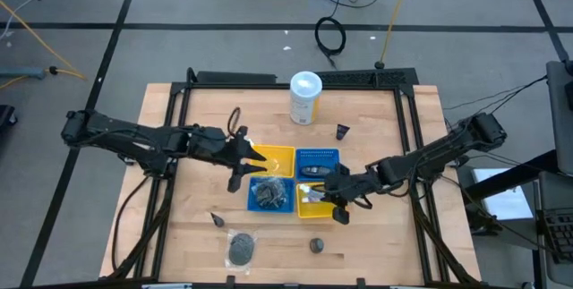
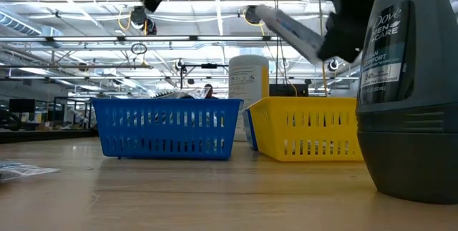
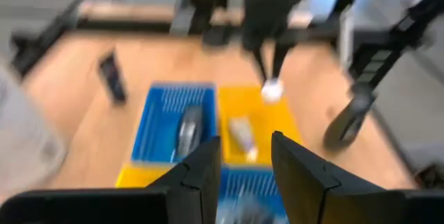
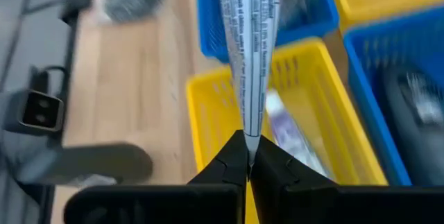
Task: Pick & Place Travel size toiletries
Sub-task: Put the white toothpaste into the bottom yellow bin
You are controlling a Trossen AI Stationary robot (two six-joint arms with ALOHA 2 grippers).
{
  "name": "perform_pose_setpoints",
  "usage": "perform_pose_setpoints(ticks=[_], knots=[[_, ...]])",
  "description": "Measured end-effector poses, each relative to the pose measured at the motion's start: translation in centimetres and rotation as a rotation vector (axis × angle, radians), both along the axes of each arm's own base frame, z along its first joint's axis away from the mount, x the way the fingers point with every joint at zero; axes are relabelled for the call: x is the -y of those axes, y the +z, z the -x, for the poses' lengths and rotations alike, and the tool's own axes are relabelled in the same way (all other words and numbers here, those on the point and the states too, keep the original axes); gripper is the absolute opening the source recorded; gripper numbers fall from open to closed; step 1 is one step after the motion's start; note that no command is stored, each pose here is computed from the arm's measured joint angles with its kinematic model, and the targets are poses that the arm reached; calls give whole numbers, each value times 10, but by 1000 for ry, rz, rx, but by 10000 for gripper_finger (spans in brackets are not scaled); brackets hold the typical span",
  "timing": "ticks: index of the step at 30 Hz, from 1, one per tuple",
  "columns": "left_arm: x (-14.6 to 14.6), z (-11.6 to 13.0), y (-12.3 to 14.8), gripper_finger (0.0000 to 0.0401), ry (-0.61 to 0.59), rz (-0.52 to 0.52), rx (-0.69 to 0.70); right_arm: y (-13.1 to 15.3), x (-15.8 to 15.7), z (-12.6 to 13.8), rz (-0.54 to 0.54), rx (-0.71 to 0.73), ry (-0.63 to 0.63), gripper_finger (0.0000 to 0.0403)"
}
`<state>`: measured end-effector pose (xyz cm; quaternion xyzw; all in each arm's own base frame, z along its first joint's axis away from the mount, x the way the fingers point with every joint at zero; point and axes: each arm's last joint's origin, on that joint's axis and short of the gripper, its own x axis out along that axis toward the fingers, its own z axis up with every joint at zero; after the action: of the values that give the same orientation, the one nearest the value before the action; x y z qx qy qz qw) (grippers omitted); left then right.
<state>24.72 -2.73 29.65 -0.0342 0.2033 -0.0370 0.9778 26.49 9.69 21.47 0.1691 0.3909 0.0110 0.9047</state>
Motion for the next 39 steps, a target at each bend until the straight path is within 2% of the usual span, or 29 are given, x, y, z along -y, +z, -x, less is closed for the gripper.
perform_pose_setpoints(ticks=[4, 12, 26, 31, 39], knots=[[-2, 4, -4, 127, 81, 11, -57, -5, 1, 6, -26, -86, -36, 0], [-6, 11, -17, 127, 204, -15, -204, -9, 0, 11, -104, -189, -25, 0], [-11, 20, -26, 127, 376, -50, -309, -13, 0, 14, -70, -232, -8, 0], [-13, 22, -28, 127, 392, -58, -337, -15, 1, 16, -62, -252, -8, 0], [-26, 29, -36, 127, 496, -14, -442, -15, 1, 17, -41, -263, 8, 10]])
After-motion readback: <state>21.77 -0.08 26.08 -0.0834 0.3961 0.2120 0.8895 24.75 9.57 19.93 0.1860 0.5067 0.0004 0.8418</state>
